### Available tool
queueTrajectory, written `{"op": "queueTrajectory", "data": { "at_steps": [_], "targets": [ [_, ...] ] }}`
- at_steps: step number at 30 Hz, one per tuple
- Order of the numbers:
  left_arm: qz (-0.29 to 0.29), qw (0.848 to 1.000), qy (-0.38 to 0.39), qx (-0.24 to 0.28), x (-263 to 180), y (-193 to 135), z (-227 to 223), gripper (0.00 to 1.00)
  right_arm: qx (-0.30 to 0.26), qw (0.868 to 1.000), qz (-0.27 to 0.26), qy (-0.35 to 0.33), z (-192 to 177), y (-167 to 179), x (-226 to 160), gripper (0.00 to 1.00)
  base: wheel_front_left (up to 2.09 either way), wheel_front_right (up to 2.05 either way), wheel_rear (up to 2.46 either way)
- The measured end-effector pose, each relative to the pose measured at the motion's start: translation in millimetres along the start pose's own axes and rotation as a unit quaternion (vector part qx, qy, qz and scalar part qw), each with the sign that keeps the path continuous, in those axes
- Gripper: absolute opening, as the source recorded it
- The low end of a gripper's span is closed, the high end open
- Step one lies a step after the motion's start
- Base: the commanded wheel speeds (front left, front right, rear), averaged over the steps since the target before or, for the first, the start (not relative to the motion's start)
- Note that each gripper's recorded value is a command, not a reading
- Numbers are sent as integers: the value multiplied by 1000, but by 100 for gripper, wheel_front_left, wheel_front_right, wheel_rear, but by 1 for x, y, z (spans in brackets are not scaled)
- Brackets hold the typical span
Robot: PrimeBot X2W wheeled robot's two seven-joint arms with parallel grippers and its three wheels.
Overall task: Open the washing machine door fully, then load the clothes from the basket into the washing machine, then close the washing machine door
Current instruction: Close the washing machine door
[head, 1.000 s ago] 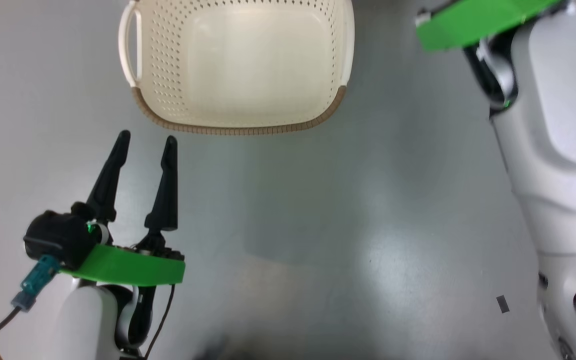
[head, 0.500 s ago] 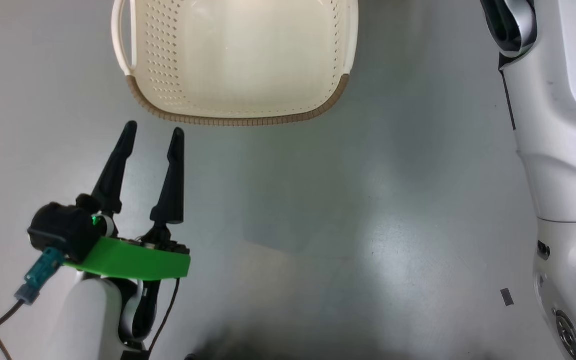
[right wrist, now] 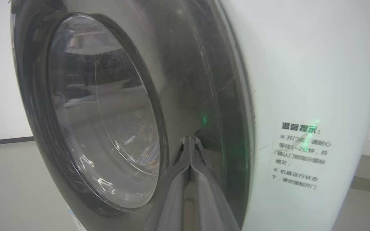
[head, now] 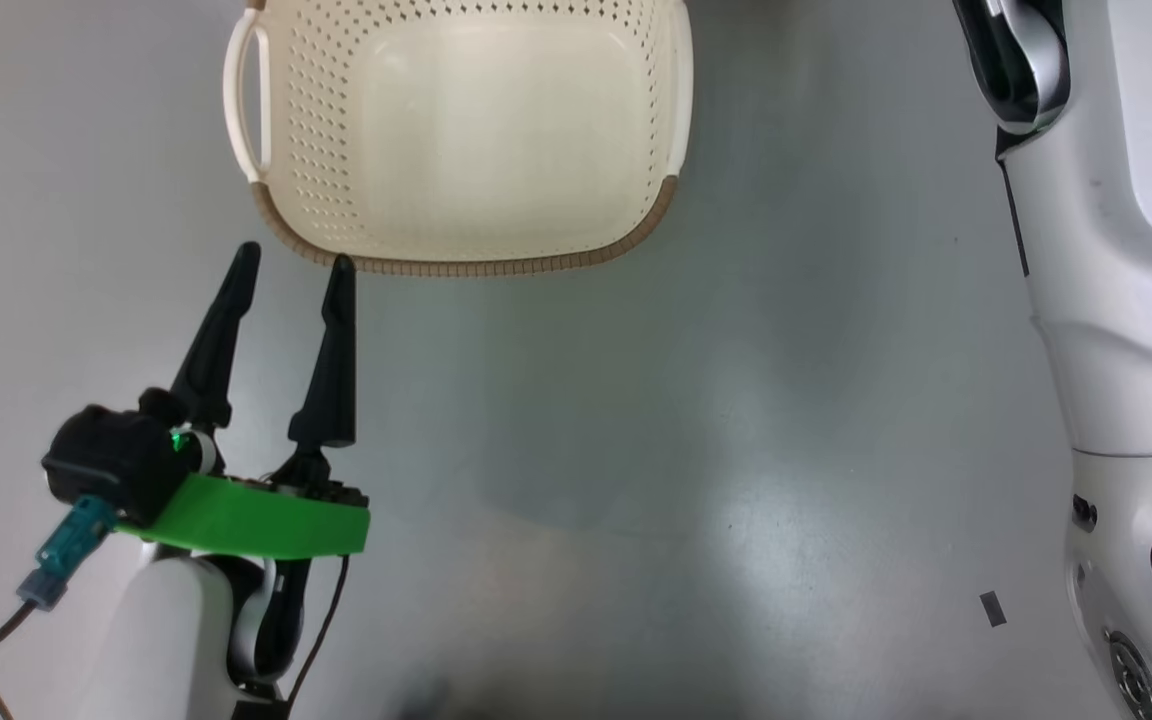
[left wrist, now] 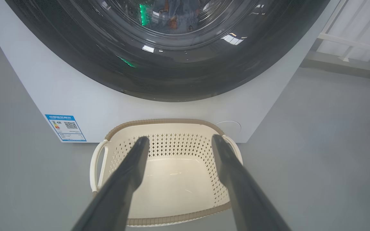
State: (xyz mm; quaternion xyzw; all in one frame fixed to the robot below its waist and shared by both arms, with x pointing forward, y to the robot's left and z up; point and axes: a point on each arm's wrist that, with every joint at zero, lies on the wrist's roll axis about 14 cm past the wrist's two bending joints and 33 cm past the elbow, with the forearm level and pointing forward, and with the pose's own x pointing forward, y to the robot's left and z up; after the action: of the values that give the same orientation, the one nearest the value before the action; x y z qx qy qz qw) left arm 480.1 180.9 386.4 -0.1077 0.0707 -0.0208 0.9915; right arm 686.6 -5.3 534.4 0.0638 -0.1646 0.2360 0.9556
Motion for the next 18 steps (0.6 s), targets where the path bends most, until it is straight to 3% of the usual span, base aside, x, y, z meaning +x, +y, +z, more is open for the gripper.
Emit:
{"op": "queueTrajectory", "data": {
  "at_steps": [18],
  "targets": [
    [2,999,-45,0,-10,-3,39,100,3,997,21,70,-14,21,-53,0,0,0,0]
  ]
}}
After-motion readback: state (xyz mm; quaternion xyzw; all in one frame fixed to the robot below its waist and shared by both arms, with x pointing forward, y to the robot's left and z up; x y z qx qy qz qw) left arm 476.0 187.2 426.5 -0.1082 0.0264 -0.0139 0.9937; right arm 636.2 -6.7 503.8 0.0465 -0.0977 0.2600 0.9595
